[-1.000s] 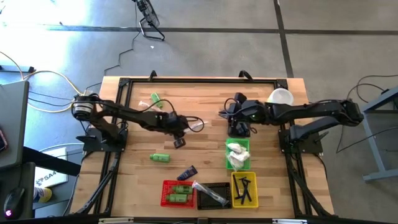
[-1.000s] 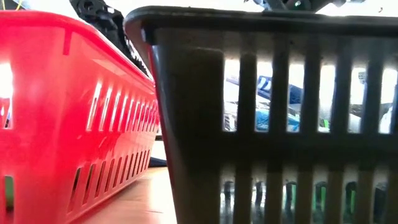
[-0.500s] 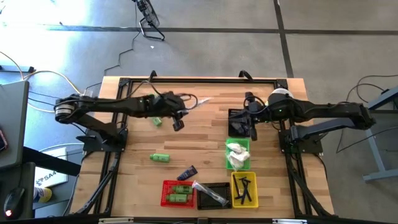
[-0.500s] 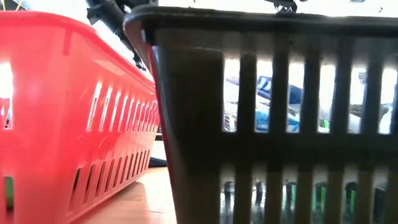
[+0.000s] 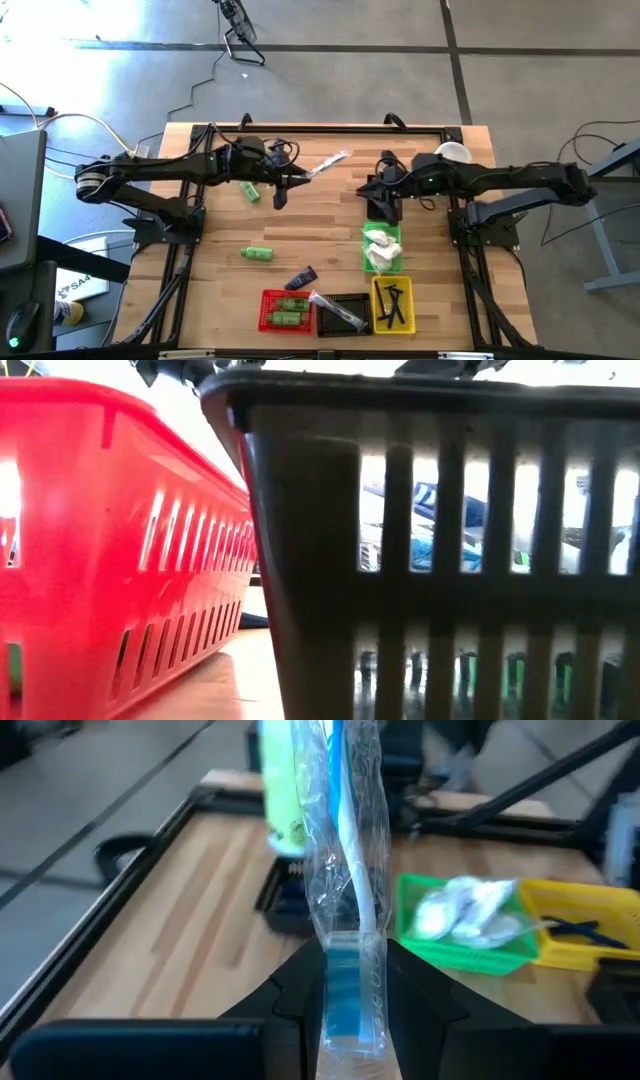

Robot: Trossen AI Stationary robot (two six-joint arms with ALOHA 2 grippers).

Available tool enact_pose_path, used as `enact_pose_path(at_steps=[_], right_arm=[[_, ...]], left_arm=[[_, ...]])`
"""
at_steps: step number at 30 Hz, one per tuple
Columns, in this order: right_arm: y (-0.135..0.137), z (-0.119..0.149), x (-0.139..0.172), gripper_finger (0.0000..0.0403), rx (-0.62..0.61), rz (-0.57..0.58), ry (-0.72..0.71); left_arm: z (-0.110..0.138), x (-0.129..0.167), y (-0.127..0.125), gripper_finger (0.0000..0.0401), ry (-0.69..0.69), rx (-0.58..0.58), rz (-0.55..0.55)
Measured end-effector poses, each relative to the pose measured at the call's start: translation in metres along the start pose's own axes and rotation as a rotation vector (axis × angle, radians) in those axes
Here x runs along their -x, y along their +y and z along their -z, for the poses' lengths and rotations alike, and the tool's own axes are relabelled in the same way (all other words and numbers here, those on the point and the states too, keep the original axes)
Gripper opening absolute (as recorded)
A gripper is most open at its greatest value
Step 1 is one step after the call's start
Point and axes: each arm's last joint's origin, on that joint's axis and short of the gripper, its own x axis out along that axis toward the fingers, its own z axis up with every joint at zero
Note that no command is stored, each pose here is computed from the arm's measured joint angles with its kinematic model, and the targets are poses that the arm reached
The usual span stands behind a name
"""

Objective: Pick & Place Travel size toiletries
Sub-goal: Put the blue toothbrush into the bottom black bin

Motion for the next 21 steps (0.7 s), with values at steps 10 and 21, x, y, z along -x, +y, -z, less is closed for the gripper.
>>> enact_pose_path(at_steps=[10,21], right_arm=[[-0.005,-0.004,-0.031,0.0029,0.068,0.138,-0.118],[-0.008,-0.007,-0.037,0.0102,0.086,0.211,-0.173]], left_arm=[[-0.006,0.000,-0.002,0.0081,-0.061,-0.084,0.055],[-0.006,0.000,-0.002,0.0081,-0.066,-0.119,0.053]])
